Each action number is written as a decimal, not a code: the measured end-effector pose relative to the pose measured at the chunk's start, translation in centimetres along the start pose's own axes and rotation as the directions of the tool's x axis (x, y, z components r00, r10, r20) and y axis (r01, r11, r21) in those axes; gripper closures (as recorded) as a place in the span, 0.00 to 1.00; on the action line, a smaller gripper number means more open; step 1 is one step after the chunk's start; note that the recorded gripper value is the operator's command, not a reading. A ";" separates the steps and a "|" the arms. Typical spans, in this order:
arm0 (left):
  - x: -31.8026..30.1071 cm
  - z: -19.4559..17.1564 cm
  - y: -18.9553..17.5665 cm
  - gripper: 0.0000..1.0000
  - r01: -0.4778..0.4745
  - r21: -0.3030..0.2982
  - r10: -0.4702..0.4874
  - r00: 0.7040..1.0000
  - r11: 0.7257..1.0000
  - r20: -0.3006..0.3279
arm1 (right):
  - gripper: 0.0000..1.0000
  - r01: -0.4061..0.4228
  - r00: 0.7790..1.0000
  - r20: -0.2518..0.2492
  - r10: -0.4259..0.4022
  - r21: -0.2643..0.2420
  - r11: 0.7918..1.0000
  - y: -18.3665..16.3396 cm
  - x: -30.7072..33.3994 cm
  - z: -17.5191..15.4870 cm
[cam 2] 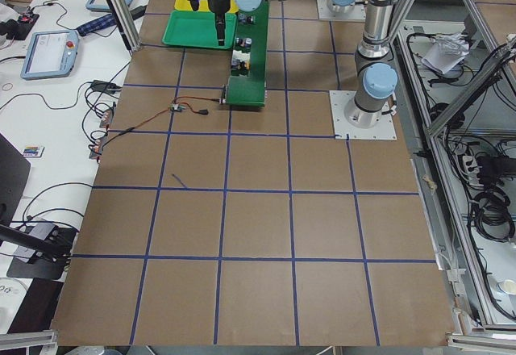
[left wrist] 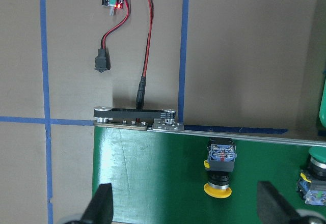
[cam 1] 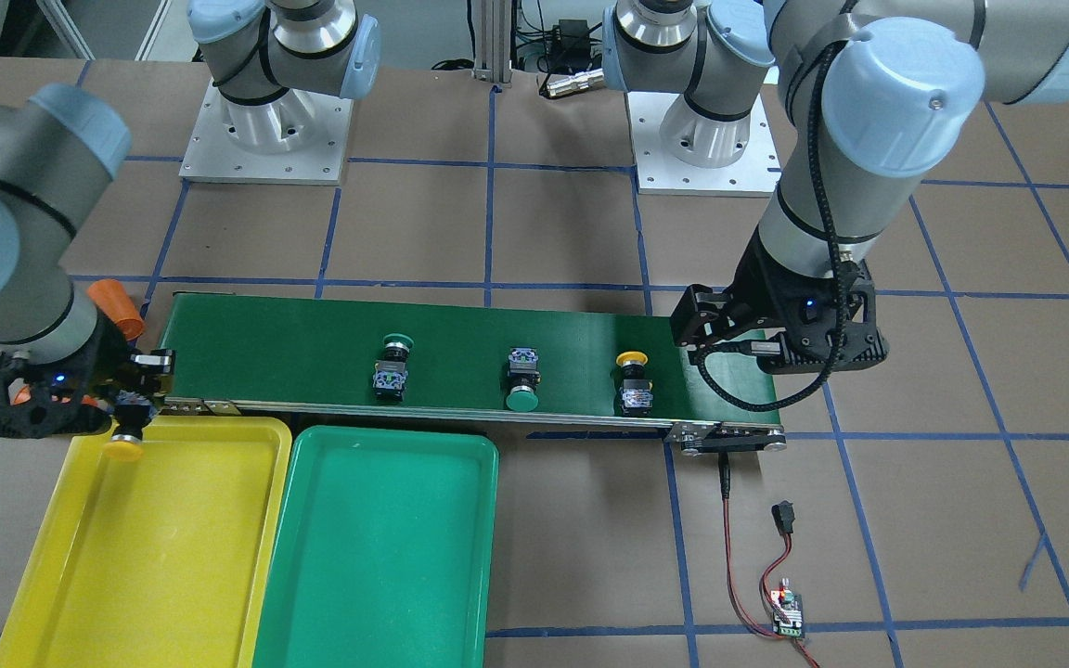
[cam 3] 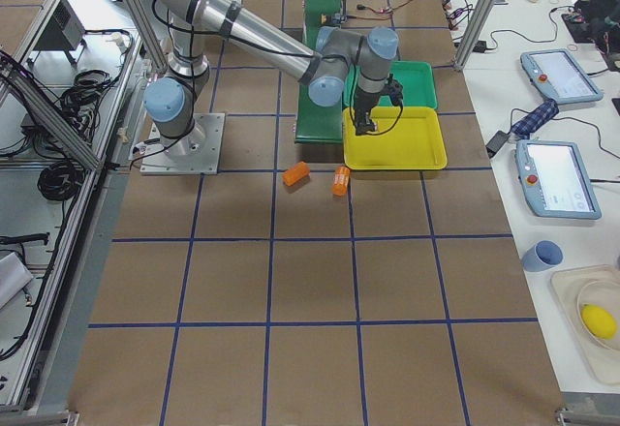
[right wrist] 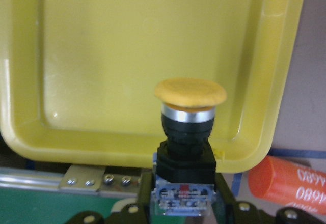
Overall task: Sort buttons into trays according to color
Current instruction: 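Carry yellow button into yellow tray with right gripper while left gripper lifts, then move the right gripper back to the belt end over a green button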
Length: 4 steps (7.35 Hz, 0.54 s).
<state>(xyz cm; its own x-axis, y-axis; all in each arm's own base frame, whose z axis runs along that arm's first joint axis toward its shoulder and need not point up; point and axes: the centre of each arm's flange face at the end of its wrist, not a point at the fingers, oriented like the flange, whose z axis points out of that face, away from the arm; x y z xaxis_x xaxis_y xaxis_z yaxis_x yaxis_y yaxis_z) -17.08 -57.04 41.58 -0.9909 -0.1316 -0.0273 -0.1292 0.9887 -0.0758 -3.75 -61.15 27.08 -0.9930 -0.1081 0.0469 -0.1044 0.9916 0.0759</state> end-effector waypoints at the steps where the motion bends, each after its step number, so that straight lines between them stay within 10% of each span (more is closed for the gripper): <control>1: 1.5 0.0 1.2 0.00 0.011 0.030 -0.010 1.000 0.999 -0.024 | 0.53 0.008 1.000 -0.001 -0.008 0.005 1.000 -2.3 1.6 1.5; 2: 1.8 0.0 1.8 0.00 0.000 0.045 0.001 0.999 0.999 -0.037 | 0.22 0.018 1.000 0.000 -0.018 0.000 1.000 -3.8 2.5 2.9; 4: 0.6 -0.4 1.4 0.00 -0.032 0.067 0.035 0.998 0.997 -0.047 | 0.08 0.038 0.999 0.014 -0.038 -0.022 0.999 -4.4 3.0 4.5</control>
<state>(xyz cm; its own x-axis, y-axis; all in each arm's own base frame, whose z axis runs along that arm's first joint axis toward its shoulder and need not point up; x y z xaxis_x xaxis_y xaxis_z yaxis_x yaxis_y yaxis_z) -17.92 -55.69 41.85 -0.9955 -0.0933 0.0167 -0.0948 0.9853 -0.1418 -6.51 -65.47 22.39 -0.9890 -0.1446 0.0302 -0.1409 0.9850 0.0998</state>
